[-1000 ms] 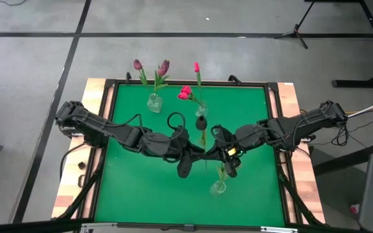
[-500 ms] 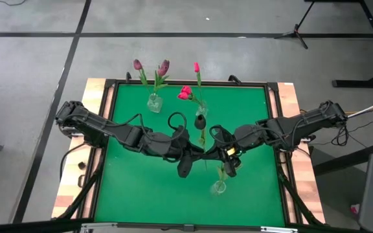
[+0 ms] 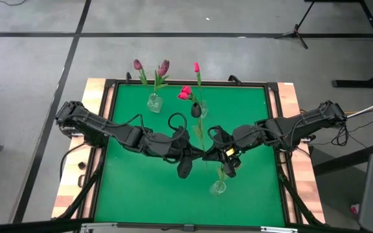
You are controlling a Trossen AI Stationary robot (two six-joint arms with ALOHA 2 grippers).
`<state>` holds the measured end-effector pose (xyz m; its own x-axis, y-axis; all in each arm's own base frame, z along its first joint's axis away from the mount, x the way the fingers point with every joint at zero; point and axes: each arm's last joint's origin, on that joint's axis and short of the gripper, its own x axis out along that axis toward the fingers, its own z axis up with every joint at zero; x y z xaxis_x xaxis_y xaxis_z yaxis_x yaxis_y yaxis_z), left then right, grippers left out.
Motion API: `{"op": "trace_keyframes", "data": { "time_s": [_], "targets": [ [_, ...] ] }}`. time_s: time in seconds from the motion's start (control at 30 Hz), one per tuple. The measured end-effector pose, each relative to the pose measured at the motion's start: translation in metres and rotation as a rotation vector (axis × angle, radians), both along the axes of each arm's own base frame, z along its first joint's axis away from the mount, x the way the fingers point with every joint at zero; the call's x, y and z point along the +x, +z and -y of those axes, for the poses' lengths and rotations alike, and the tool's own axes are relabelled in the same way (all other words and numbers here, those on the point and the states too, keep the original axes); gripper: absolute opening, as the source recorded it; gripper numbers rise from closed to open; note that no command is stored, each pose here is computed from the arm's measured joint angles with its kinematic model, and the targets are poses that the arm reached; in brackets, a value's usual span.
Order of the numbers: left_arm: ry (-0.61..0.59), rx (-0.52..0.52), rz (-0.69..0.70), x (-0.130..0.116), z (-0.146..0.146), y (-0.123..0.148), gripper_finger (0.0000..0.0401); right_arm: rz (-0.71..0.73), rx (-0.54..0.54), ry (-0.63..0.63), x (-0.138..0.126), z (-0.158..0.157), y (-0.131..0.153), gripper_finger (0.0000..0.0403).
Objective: Sort flowers into vase by color
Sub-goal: Put the black tulip into the bottom transparent vase
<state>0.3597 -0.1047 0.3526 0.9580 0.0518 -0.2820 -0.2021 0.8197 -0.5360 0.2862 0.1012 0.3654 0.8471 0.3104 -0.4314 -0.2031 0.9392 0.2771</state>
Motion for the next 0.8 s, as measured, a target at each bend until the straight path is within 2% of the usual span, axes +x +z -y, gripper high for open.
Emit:
{"op": "trace_keyframes", "data": {
  "time_s": [0.2, 0.57, 0.8],
  "targets": [
    [0.007, 0.006, -0.001, 0.0000, -0.0004, -0.0001, 0.0002, -0.015, -0.010, 0.001, -0.0007, 0.0002, -0.0015, 0.0063],
    [0.033, 0.071, 0.000, -0.0015, 0.0013, 0.0004, 0.0001, -0.031, -0.024, 0.009, -0.0016, 0.0002, -0.0032, 0.0140],
    [0.058, 0.117, 0.008, -0.0049, 0.0024, 0.0039, 0.0001, -0.027, -0.036, 0.021, -0.0017, 0.0001, -0.0032, 0.0168]
  ]
}}
